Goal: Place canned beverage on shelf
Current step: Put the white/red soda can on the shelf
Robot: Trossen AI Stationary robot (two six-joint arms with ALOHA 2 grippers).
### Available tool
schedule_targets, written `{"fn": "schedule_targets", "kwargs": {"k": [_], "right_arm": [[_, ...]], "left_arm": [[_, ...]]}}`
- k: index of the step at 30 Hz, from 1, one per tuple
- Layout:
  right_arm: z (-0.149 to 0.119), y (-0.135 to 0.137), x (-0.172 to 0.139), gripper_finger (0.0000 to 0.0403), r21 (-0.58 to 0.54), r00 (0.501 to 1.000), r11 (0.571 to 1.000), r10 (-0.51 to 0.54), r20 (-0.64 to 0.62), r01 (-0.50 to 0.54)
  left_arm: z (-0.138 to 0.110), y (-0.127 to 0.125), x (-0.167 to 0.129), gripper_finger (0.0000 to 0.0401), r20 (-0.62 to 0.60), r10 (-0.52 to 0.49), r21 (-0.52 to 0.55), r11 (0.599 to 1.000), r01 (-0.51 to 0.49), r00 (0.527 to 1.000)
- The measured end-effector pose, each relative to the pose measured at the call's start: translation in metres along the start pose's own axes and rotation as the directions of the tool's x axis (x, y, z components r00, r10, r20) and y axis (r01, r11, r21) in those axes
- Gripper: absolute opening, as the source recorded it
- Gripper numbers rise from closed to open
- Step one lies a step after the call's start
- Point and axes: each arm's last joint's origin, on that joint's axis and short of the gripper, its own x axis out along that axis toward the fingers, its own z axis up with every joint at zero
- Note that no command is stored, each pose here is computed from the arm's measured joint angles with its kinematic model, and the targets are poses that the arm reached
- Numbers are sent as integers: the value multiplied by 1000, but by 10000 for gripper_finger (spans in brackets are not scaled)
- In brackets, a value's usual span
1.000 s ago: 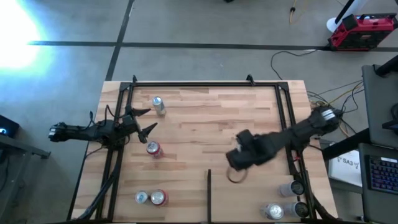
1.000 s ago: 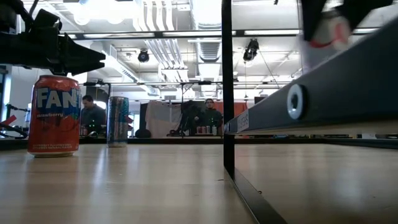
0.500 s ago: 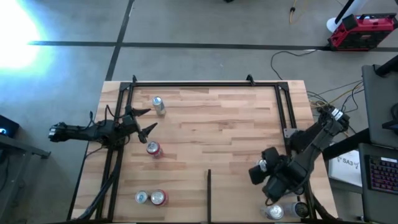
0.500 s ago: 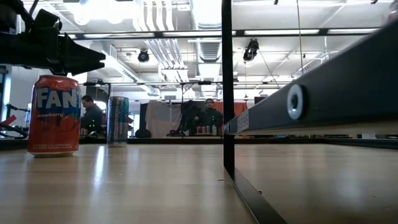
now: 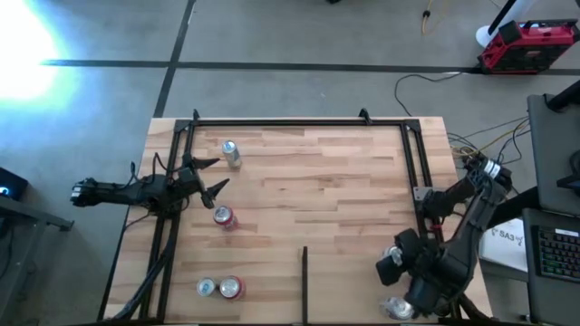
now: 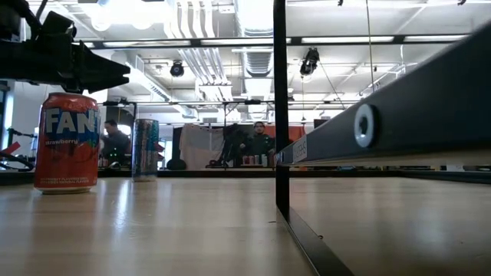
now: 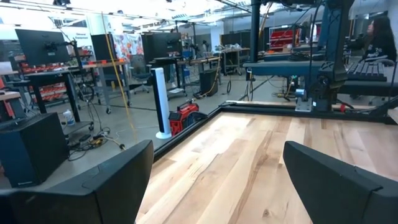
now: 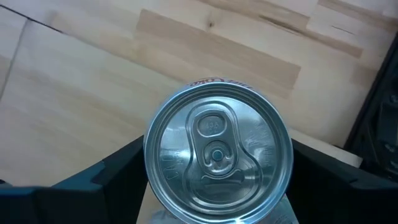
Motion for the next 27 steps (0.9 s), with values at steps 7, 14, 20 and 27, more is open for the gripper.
{"fn": "schedule_targets", "kwargs": {"k": [7, 14, 20, 27], "right_arm": [[-8, 4, 2, 296, -54, 1000, 998, -16, -20, 15], [-11, 6, 1, 297, -87, 1000, 996, 2, -19, -3], [-10, 8, -1, 297, -113, 1000, 993, 25, 1, -24], [-10, 8, -1, 299, -111, 1000, 994, 22, -11, -24]], "left_arm": [[0, 0, 0, 343, 0, 0, 0, 1000, 0, 1000], [0, 0, 0, 343, 1, 0, -1, 1000, 0, 1000], [0, 0, 0, 343, 1, 0, -1, 1000, 0, 1000], [0, 0, 0, 343, 1, 0, -1, 1000, 0, 1000]]}}
